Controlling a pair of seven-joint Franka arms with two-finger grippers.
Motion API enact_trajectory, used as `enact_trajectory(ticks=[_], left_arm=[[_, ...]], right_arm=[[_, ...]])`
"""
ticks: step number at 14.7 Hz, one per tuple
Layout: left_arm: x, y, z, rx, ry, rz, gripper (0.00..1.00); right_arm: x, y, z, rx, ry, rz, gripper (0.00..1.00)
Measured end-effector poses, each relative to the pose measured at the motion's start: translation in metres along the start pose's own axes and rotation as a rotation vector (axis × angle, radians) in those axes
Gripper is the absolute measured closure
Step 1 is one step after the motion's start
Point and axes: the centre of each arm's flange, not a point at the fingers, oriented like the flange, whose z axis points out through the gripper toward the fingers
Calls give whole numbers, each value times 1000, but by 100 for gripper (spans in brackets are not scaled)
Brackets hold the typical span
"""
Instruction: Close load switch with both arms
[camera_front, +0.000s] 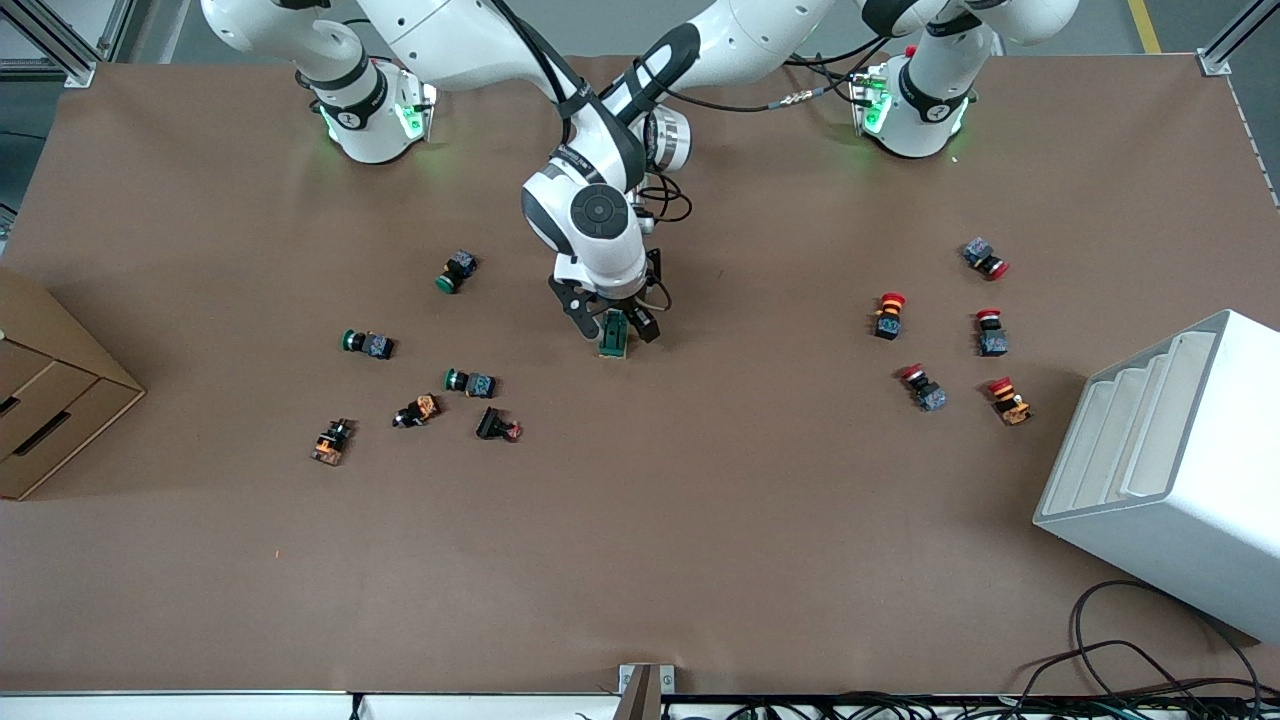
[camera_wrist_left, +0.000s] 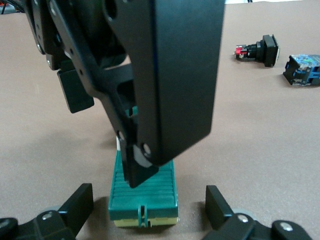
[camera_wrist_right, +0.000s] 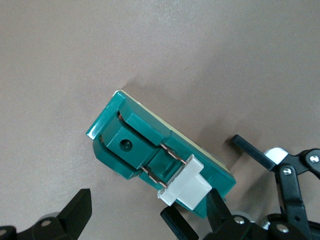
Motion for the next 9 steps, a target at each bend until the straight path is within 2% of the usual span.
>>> enact_trajectory(ticks=[9], left_arm=[[13, -7, 16, 25, 4, -25, 1]], right_arm=[[4, -9, -13, -19, -8, 18, 0]])
